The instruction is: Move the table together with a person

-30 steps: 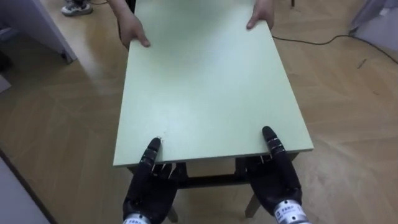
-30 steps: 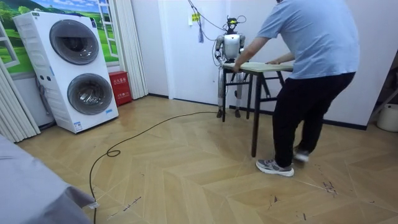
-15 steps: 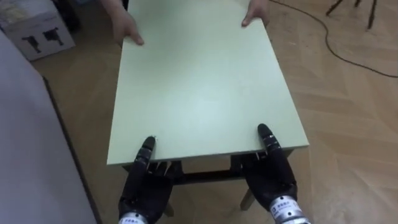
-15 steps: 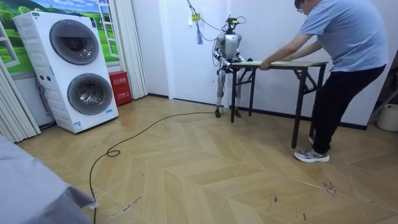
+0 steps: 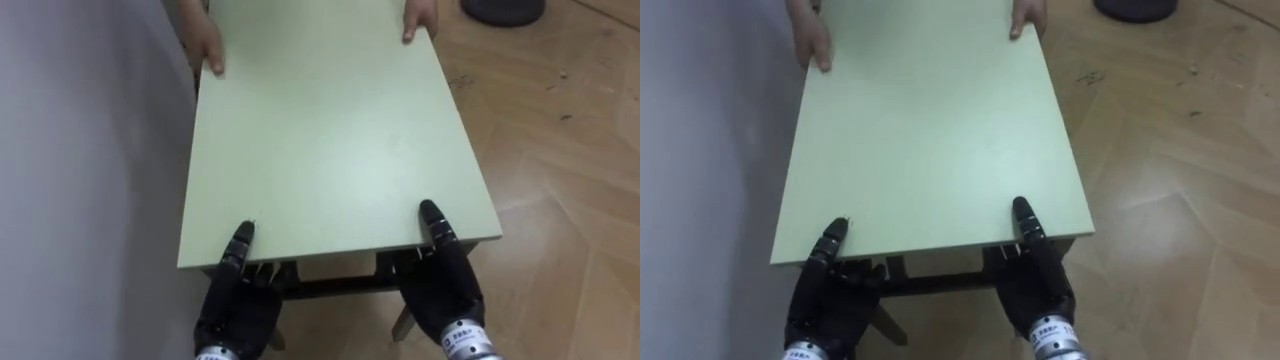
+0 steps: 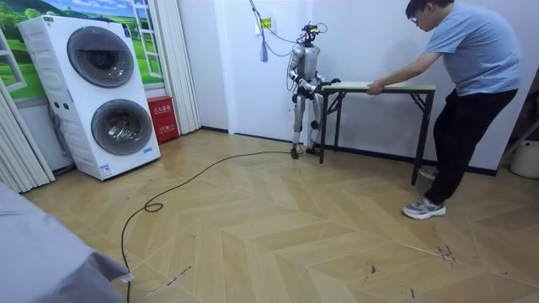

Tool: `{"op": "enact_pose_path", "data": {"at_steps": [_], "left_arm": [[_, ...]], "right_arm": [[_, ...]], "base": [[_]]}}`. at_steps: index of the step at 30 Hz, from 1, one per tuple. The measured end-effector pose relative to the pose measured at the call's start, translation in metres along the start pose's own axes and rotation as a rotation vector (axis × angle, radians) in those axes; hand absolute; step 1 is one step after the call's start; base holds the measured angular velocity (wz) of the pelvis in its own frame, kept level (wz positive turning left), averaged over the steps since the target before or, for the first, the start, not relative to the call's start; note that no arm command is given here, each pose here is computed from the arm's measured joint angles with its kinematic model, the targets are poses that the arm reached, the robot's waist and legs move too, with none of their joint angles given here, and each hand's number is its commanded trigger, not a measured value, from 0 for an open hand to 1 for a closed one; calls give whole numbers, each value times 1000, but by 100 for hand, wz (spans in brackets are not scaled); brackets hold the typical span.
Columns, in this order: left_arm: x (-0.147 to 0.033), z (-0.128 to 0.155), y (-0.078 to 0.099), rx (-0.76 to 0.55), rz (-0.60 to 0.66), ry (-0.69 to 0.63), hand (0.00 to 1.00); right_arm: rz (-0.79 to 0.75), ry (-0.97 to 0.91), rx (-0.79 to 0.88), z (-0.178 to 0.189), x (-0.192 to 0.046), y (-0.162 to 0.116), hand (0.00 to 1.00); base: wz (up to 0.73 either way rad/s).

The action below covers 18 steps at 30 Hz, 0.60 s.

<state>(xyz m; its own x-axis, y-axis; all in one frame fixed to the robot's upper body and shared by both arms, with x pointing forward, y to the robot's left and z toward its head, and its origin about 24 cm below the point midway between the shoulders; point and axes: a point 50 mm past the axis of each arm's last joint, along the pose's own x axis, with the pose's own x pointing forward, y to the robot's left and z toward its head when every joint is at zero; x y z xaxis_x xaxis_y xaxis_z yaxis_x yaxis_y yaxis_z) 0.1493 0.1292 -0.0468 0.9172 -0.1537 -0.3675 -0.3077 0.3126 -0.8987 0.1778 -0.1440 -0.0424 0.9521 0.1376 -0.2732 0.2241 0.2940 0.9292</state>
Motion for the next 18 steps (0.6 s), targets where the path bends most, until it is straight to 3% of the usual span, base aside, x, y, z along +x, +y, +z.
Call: {"op": "enact_pose_path", "data": {"at_steps": [18], "left_arm": [[5, -1, 0, 11, 45, -10, 100]], "right_arm": [[-45, -12, 18, -3, -3, -4, 100]], "base": [[32]]}}
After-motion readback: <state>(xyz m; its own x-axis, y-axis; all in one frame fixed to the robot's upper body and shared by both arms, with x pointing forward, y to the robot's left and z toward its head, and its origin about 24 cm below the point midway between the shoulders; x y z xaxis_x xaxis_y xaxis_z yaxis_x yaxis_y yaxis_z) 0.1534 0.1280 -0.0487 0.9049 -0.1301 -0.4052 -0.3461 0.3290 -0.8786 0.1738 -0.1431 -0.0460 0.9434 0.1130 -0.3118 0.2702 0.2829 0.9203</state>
